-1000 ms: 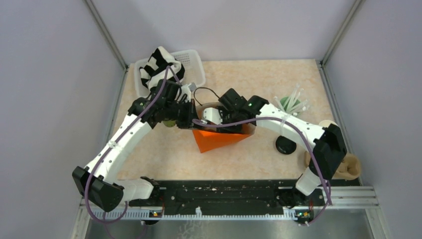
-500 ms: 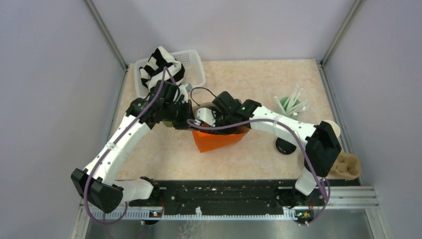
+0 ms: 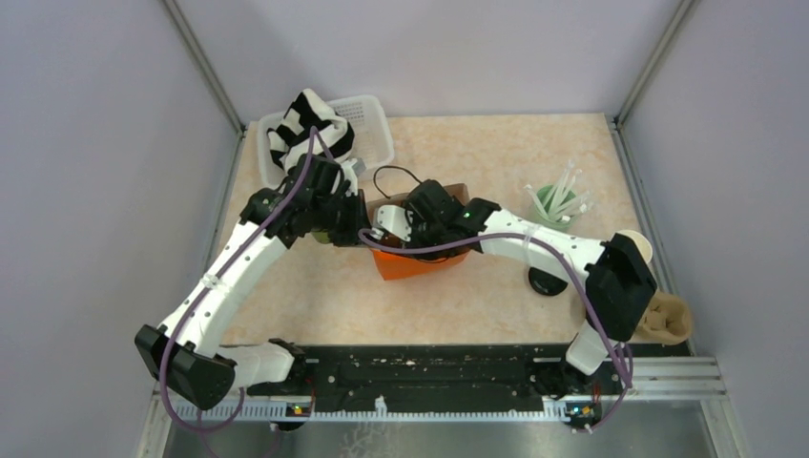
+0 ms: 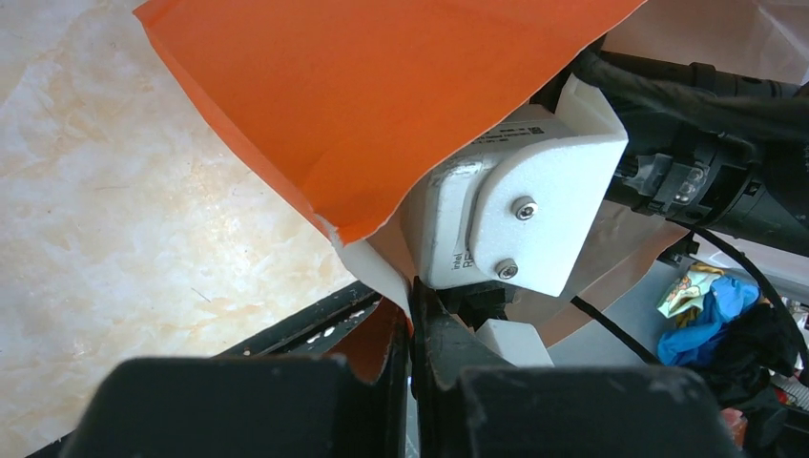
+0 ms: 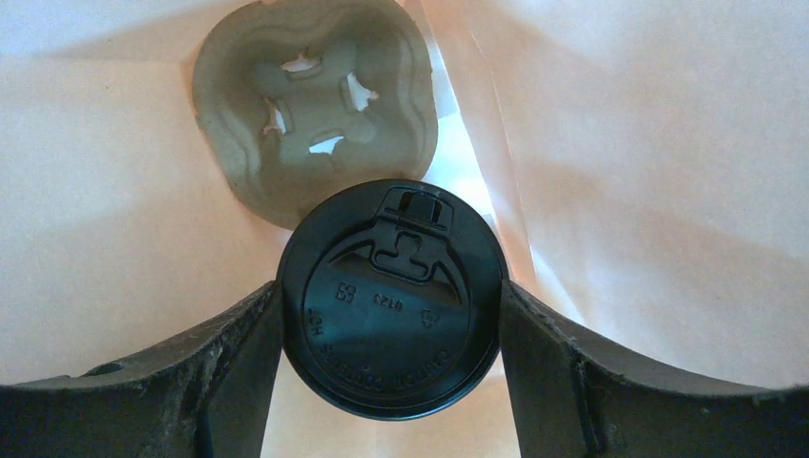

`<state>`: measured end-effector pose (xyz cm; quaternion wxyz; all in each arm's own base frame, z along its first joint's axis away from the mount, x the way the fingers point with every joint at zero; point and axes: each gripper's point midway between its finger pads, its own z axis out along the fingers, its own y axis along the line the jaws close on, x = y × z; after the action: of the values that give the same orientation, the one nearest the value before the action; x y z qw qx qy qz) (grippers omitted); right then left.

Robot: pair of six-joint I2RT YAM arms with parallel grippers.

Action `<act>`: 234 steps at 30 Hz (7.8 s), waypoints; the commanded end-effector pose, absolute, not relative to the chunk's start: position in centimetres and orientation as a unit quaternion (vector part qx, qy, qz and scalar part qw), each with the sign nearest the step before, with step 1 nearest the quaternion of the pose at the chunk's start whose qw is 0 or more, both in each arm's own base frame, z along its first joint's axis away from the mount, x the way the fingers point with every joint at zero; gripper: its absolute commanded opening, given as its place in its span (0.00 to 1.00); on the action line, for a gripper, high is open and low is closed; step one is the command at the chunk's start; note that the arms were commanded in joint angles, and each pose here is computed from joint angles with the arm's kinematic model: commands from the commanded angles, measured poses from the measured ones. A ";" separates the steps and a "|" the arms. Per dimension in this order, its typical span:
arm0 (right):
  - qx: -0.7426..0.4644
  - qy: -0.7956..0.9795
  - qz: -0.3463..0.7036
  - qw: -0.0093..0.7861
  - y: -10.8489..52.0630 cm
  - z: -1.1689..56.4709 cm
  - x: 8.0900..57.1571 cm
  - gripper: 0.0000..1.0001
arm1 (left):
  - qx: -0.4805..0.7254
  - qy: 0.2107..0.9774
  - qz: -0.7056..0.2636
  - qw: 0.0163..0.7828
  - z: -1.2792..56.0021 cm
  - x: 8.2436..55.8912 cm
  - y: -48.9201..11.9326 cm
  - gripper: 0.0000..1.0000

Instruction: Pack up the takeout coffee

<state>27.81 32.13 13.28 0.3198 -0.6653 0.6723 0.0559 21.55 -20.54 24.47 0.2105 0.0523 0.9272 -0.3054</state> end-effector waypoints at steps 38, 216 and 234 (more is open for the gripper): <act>-0.347 0.828 0.166 0.407 28.8 38.0 21.5 0.99 | 0.070 0.912 -0.335 0.226 27.0 23.1 -21.7 0.15; -0.093 0.899 0.149 0.400 16.3 36.6 27.2 0.99 | -0.017 0.968 0.018 0.251 14.1 37.0 -4.3 0.84; -0.100 0.901 0.153 0.393 16.7 35.9 27.4 0.99 | -0.015 0.965 0.016 0.260 14.6 36.4 -4.2 0.90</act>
<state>27.42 16.54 35.11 0.3780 -0.0924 0.9101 0.1426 37.10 -4.78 14.57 0.2649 -0.0156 0.9641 0.0067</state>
